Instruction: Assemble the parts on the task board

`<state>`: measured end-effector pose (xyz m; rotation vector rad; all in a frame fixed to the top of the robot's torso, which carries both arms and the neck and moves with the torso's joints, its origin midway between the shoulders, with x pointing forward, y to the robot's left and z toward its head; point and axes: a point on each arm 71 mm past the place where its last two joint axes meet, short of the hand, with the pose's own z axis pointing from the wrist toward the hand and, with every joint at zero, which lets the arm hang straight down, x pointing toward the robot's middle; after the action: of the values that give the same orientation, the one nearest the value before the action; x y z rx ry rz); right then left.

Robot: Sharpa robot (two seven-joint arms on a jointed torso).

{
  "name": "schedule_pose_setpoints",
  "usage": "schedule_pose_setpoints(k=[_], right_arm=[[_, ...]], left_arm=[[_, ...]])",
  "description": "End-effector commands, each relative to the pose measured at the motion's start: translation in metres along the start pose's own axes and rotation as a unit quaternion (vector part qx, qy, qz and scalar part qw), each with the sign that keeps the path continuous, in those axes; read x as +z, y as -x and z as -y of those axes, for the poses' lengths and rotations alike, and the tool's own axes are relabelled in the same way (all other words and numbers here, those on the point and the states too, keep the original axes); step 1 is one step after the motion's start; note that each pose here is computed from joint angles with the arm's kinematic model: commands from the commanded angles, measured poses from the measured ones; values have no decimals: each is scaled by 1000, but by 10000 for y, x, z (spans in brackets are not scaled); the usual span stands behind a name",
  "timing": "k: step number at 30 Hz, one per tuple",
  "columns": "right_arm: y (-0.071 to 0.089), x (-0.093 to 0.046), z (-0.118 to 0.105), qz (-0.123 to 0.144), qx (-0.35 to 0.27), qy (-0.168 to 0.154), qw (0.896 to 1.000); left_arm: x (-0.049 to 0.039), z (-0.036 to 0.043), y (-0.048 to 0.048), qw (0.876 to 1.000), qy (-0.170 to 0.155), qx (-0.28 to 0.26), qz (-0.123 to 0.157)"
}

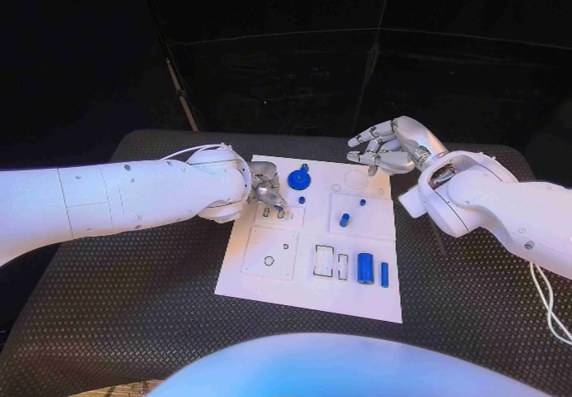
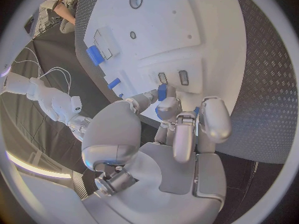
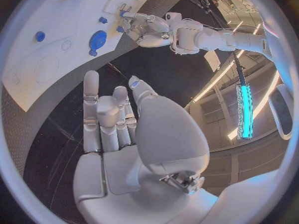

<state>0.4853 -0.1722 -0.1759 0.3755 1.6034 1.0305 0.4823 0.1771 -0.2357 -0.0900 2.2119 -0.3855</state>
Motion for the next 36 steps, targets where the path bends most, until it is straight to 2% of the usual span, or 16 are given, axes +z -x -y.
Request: schedule_pose_setpoints(k=[1,19,36], right_arm=[[1,5,-15,-2,1,3,1000],[-4,13,-12,-2,1,3,1000],[-11,19,-15,-2,1,3,1000]], left_arm=[[-6,6,-13,1000,1,5,-10],[-6,22,-57,999,2,18,-36],[15,35,-60,999,3,23,-41]])
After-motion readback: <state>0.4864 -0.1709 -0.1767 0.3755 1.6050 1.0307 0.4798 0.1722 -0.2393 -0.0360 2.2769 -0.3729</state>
